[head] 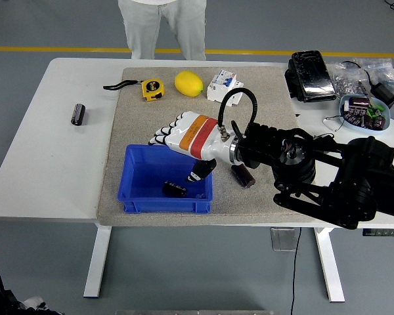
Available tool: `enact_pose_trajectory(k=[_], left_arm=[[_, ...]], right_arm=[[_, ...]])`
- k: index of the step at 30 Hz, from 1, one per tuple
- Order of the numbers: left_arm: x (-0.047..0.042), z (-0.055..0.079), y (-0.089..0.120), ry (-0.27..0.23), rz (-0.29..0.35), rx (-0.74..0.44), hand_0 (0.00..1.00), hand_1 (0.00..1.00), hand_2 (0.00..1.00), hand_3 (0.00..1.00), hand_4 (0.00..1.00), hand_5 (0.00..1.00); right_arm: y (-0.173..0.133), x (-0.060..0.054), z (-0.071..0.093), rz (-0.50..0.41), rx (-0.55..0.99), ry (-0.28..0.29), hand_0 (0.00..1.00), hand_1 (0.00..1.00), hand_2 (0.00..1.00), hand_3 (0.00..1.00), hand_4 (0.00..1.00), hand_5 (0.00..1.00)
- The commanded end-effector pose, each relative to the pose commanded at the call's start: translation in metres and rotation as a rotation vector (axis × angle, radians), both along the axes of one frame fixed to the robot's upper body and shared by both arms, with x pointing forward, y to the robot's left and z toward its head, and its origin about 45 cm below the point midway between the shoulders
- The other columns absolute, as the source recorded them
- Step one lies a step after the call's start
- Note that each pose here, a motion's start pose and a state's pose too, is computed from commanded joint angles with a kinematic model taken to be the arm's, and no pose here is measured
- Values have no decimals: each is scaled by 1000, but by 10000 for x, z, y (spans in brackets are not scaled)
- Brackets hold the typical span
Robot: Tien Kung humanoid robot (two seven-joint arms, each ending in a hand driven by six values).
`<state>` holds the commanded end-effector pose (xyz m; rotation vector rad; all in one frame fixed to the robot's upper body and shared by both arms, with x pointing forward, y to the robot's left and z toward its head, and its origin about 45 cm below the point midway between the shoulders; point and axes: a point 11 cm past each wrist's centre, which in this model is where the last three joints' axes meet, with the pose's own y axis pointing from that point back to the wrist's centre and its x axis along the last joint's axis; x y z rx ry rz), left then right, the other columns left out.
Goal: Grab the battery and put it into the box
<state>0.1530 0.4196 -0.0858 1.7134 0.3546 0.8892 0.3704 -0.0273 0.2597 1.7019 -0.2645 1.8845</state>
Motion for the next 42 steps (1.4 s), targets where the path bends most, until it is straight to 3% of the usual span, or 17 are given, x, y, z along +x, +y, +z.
enact_pose_trajectory(k=[2, 3, 6, 11, 28, 42], left_arm=[[-1, 2, 7, -1, 1, 1, 764, 775, 828, 653, 684, 535], [-3, 3, 12, -2, 2, 2, 764, 776, 826, 652, 683, 533], [-6, 7, 27, -5, 5, 6, 764, 776, 826, 652, 683, 533], [-11, 10, 42, -5, 5, 10, 763, 776, 824, 650, 683, 532], [-92, -21, 26, 14, 4, 12, 763, 778, 824, 651, 683, 530], [-54, -12, 14, 13, -7, 10, 762, 778, 822, 653, 682, 529]], right_arm=[[-87, 72, 88, -21, -23, -24, 648, 695, 880, 928, 998, 277], [-136, 107, 132, -31, -33, -35, 637, 668, 793, 884, 998, 278], [-292, 177, 241, -55, -57, -51, 637, 668, 793, 884, 998, 278], [-523, 244, 270, -82, -110, -50, 611, 650, 756, 831, 998, 278], [-1032, 299, -355, -181, -241, 65, 593, 642, 742, 808, 998, 261], [-1054, 261, -521, -183, -251, 100, 593, 637, 741, 807, 998, 262]])
